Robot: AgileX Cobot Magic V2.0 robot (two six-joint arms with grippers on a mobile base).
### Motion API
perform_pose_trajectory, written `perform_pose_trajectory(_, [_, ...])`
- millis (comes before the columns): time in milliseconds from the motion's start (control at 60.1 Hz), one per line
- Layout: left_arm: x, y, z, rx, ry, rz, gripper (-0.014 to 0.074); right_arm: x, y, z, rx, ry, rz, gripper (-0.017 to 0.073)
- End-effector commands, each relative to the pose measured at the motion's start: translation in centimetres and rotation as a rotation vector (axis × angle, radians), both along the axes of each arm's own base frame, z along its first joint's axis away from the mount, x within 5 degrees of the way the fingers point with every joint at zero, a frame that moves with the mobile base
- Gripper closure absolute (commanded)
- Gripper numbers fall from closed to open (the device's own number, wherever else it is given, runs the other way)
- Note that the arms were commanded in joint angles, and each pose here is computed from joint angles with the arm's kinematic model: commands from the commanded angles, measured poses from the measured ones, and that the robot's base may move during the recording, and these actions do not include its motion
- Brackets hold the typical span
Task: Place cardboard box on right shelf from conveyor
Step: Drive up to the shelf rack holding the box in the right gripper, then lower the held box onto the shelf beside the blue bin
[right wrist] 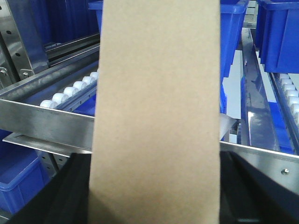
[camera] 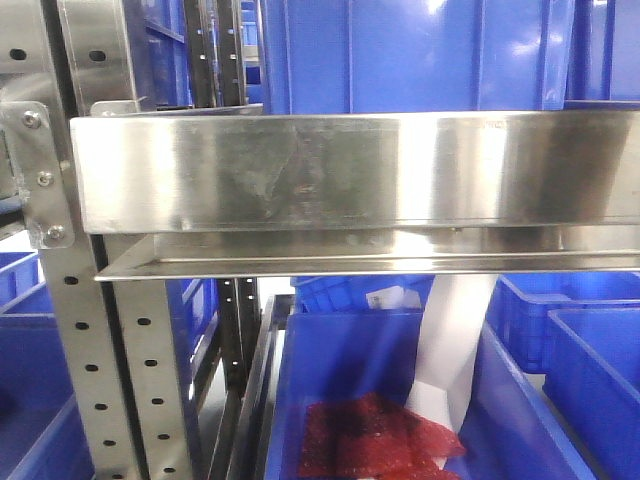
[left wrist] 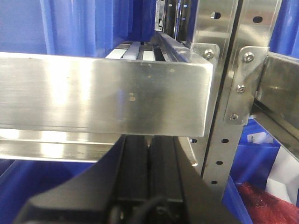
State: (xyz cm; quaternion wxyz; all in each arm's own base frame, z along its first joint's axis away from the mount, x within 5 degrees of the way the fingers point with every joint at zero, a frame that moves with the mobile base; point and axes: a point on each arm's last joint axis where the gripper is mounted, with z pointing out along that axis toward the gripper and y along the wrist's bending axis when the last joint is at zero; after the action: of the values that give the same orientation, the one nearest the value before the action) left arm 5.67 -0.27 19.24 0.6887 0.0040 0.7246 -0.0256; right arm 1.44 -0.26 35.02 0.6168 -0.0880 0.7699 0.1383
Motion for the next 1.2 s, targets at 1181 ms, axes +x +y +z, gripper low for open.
perform_pose_trajectory(1181, [-0.1, 0.1, 0.6, -0.009, -0.091, 0.008, 0.071, 11.6, 4.9, 11.1, -0.602, -0.302, 0.063, 0.0361])
